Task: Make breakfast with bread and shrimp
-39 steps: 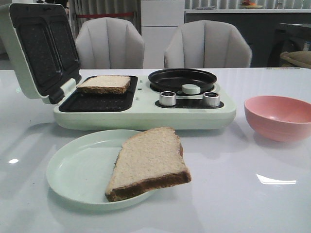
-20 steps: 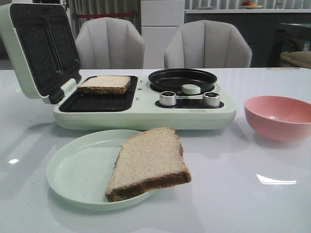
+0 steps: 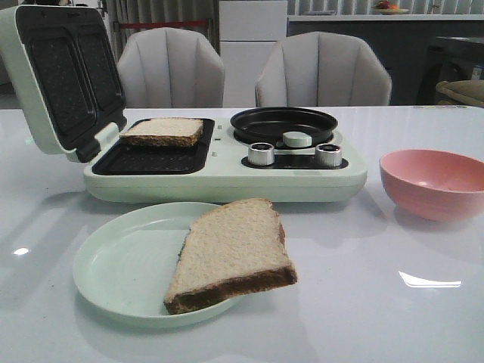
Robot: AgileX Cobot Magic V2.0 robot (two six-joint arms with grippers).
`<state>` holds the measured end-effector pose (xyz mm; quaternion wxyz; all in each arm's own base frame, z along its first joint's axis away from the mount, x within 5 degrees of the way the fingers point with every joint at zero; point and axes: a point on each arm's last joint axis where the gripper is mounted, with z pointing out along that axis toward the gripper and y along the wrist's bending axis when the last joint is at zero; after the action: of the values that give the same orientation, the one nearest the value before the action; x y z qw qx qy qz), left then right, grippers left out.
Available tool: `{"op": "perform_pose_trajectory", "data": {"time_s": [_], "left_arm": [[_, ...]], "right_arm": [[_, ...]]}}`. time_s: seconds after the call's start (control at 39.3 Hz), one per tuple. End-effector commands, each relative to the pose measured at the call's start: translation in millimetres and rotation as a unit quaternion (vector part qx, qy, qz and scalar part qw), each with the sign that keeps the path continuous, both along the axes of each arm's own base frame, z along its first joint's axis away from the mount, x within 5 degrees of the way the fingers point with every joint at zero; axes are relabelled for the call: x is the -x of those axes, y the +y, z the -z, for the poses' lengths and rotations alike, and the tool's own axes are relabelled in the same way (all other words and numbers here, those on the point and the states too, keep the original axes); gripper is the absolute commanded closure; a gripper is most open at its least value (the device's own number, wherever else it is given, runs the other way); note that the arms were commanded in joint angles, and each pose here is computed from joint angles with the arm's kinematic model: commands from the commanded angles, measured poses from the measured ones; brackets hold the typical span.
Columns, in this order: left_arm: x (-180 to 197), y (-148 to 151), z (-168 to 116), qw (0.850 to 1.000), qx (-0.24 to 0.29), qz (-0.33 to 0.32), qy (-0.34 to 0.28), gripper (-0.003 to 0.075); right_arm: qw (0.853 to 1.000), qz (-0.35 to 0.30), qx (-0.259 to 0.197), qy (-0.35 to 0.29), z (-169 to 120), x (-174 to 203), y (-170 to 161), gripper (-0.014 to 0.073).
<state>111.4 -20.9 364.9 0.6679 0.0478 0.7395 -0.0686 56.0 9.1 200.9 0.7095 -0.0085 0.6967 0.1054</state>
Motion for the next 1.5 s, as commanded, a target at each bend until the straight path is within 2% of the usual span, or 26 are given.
{"op": "perform_pose_trajectory", "data": {"time_s": [0.0, 0.18, 0.36, 0.48, 0.59, 0.71, 0.81, 0.99, 1.07, 1.22, 1.48], "left_arm": [[19, 0, -8, 0.996, 0.028, 0.028, -0.075, 0.0228], [43, 5, 19, 0.995, 0.034, 0.037, -0.089, 0.0228], [62, 10, 47, 0.992, 0.068, 0.044, -0.098, 0.0228], [74, 13, 62, 0.989, 0.074, 0.046, -0.120, 0.0228], [78, 13, 67, 0.984, 0.081, 0.054, -0.152, 0.0228], [77, 12, 70, 0.982, 0.082, 0.060, -0.161, 0.0228], [77, 12, 70, 0.982, 0.082, 0.060, -0.161, 0.0228], [76, 12, 71, 0.982, 0.082, 0.060, -0.161, 0.0228], [76, 12, 71, 0.982, 0.082, 0.060, -0.161, 0.0228], [76, 12, 71, 0.982, 0.082, 0.059, -0.160, 0.0228], [76, 12, 71, 0.982, 0.081, 0.059, -0.158, 0.0228]], "right_arm": [[0.998, 0.005, -0.005, -0.062, -15, 3, -1, 0.0445], [0.998, 0.005, -0.005, -0.062, -15, 3, -1, 0.0445], [0.998, 0.005, -0.005, -0.062, -15, 3, -1, 0.0445], [0.998, 0.005, -0.005, -0.062, -15, 3, -1, 0.0445], [0.998, 0.005, -0.005, -0.063, -15, 3, -1, 0.0445], [0.997, 0.006, -0.001, -0.072, -16, 4, -1, 0.0445], [0.993, 0.007, 0.005, -0.117, -24, 5, -1, 0.0445], [0.989, 0.006, 0.017, -0.147, -51, 8, -1, 0.0445], [0.991, 0.005, 0.020, -0.130, -70, 5, -1, 0.0445], [0.998, 0.002, 0.034, -0.049, -99, -9, 1, 0.0445], [0.999, -0.001, 0.035, 0.004, -101, -25, 4, 0.0445]]}}
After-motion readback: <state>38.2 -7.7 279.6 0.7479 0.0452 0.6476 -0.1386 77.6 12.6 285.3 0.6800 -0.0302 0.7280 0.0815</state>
